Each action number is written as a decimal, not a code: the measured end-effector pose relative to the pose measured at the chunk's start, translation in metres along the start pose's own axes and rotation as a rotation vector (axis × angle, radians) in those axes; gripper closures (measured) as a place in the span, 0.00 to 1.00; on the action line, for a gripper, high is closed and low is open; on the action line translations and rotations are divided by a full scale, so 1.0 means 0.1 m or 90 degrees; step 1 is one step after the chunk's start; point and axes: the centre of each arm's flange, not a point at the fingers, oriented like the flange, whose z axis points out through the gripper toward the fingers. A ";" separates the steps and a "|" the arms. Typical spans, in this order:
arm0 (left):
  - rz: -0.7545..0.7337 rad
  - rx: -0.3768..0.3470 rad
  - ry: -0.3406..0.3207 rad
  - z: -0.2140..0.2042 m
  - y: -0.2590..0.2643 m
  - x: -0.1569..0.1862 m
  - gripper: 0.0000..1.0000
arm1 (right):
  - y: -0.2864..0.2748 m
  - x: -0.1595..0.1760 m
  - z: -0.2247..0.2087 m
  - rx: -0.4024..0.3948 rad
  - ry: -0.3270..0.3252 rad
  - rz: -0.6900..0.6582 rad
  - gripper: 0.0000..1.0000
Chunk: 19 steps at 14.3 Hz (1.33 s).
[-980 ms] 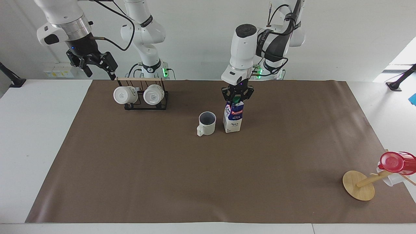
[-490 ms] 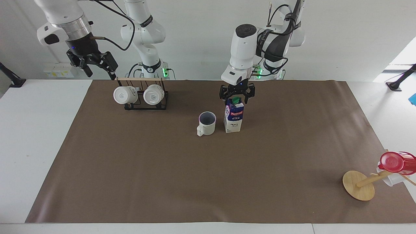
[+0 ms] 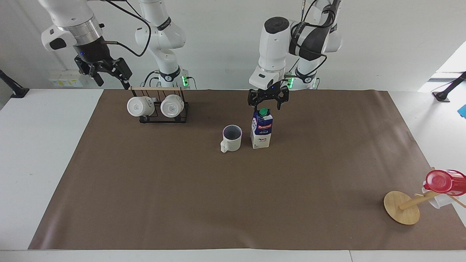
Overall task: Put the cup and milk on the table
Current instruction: 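Lower the milk carton onto the table beside the black mug, then open the left gripper and pull it back from the carton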
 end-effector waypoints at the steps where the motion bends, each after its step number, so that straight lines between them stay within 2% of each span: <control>1: -0.004 0.005 -0.004 -0.13 -0.06 0.05 0.00 | 0.00 0.00 0.00 0.000 0.000 0.000 0.00; 5: 0.040 0.019 -0.018 -0.60 -0.66 0.44 0.00 | 0.00 0.02 -0.01 -0.006 0.011 -0.001 0.00; 9: 0.071 0.024 -0.035 -0.77 -1.69 0.88 0.00 | 0.01 0.02 0.02 -0.013 0.007 -0.001 0.00; 13: 0.073 0.016 -0.055 -0.82 -2.36 0.99 0.00 | -0.01 0.01 0.07 -0.015 0.000 -0.004 0.00; 19: 0.045 0.019 -0.057 -0.95 -2.65 1.00 0.00 | -0.01 0.02 0.08 -0.022 0.001 -0.006 0.00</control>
